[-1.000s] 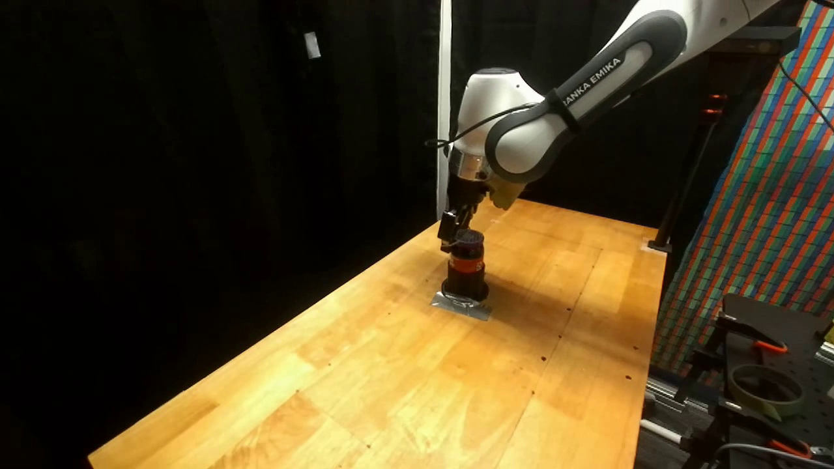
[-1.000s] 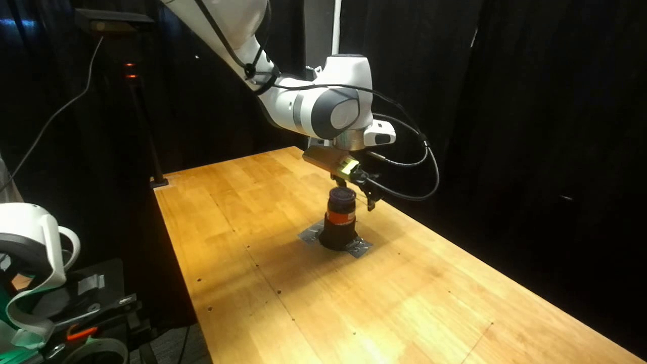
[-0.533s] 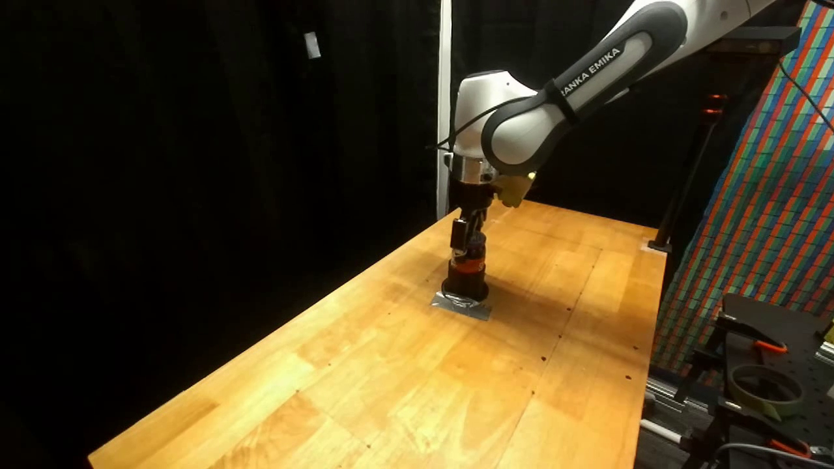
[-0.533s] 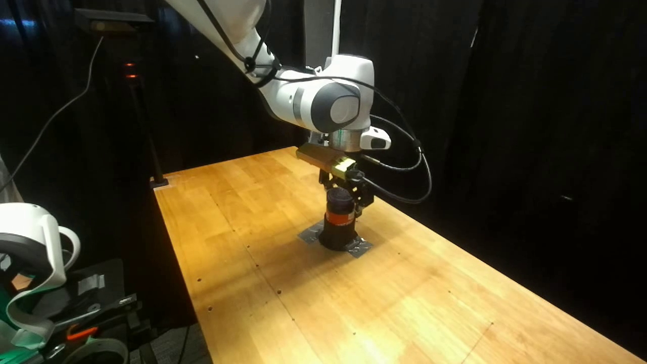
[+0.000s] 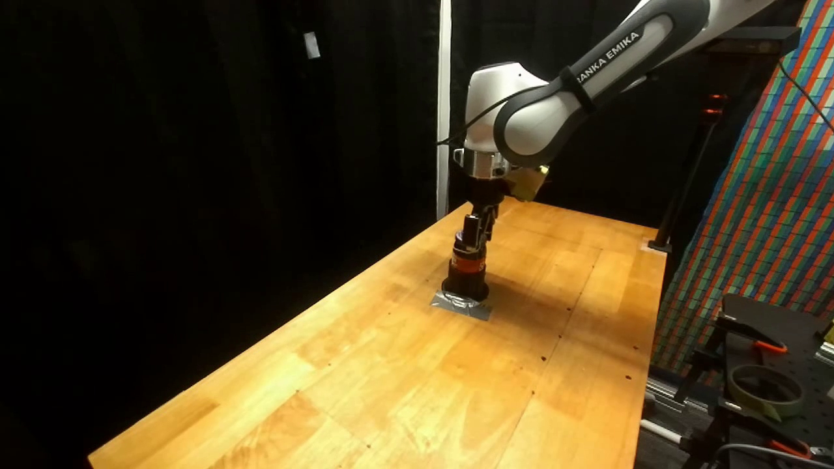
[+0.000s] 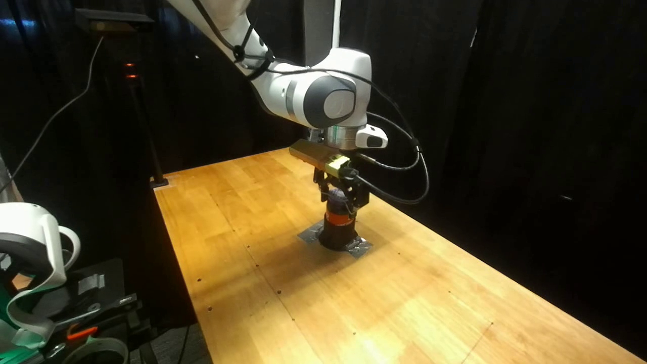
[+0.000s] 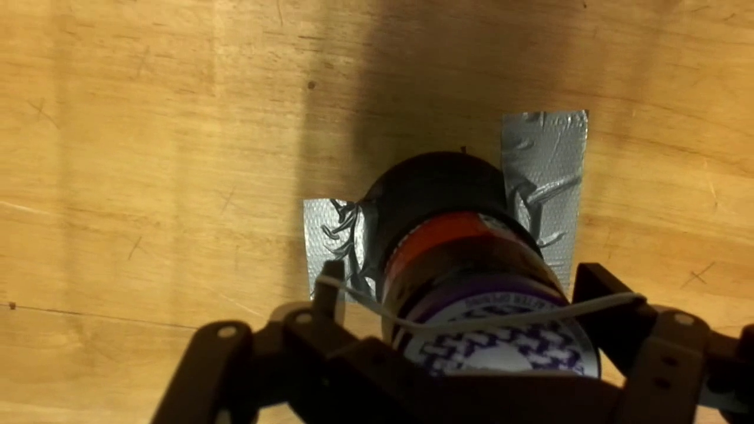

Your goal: Put the rubber band on the jar.

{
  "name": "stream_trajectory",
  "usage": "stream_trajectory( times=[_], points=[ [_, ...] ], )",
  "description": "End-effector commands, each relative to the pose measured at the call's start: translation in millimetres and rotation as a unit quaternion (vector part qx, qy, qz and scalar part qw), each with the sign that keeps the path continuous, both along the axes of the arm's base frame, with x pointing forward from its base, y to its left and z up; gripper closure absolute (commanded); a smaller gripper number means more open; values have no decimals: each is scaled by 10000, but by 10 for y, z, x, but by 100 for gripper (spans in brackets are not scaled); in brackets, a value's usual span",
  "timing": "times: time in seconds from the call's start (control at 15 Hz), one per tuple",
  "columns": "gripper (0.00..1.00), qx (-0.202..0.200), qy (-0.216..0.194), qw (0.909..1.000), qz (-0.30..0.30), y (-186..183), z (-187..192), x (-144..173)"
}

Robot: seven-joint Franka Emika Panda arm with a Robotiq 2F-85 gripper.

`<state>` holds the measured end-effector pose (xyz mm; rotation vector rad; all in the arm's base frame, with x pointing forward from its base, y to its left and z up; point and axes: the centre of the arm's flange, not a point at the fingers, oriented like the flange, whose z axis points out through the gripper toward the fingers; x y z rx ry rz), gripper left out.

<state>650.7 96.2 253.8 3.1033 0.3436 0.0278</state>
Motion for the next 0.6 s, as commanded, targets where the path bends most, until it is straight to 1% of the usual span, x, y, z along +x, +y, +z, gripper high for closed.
stream_trajectory(
  times=[0.0, 0.07, 0.13, 0.27, 0.33, 0.53],
  points=[
    [0, 120, 44, 9999, -52, -136, 65, -270],
    [7, 170, 42, 9998, -85, -160, 69, -322],
    [27, 197, 38, 9997, -106, -178, 66, -357],
    [42, 301, -93, 9993, -176, -212, 74, -461],
    [51, 363, -206, 9989, -228, -225, 79, -535],
    [73, 419, -619, 9967, -326, -267, 102, -746]
  ],
)
